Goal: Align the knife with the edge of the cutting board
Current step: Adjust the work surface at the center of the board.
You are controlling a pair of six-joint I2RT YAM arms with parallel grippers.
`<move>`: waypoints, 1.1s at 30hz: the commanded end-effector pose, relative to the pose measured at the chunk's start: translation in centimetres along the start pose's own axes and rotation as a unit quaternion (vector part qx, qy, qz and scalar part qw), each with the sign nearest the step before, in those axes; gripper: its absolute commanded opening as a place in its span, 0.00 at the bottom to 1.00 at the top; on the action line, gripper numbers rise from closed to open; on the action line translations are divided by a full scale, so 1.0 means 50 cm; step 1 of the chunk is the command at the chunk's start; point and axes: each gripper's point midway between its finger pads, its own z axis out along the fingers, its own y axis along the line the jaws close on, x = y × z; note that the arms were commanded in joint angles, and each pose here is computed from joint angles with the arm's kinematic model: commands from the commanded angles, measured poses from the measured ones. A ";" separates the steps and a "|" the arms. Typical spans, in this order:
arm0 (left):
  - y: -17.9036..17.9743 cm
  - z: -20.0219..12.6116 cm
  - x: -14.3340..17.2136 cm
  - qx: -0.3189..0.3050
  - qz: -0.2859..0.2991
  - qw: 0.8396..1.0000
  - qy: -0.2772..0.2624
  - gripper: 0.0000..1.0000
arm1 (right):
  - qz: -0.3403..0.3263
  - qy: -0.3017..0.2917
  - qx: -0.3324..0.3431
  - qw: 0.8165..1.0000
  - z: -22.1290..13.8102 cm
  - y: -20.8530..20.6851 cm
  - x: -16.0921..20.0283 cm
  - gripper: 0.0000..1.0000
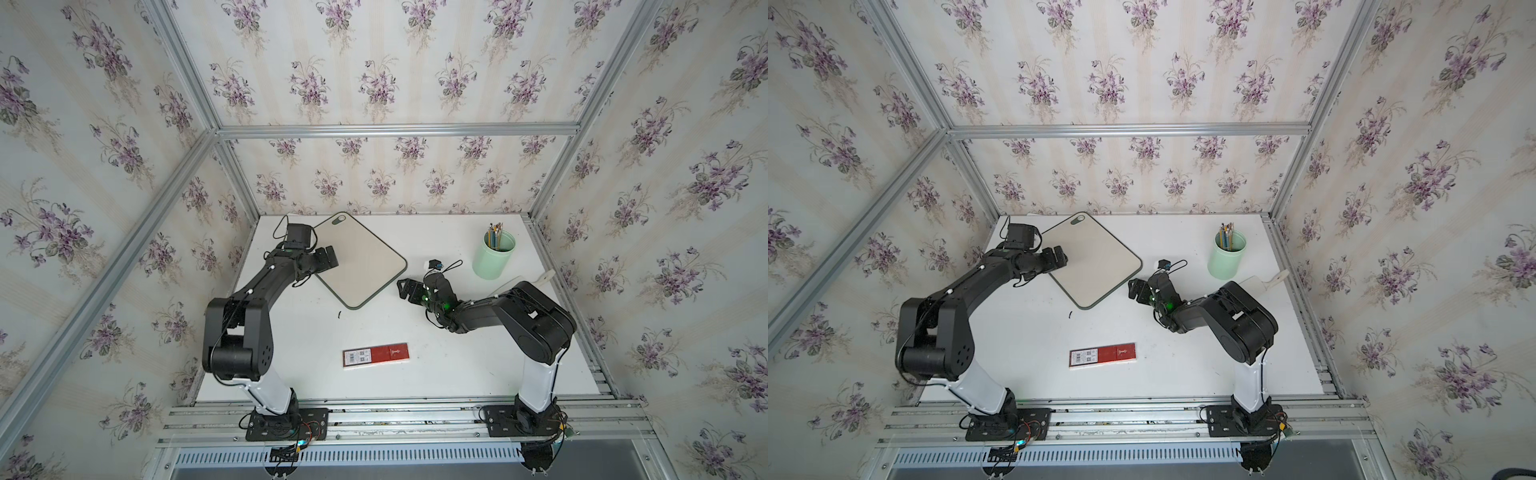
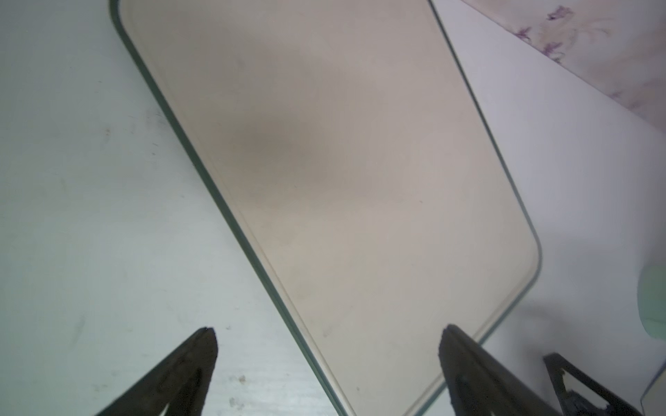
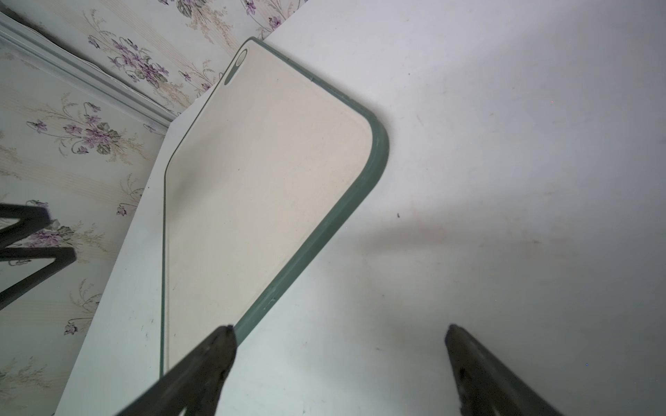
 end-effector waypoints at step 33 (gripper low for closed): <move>0.202 0.295 -0.280 0.065 -0.177 0.982 -0.031 0.99 | 0.055 0.093 -0.044 0.993 0.039 0.015 0.085 0.95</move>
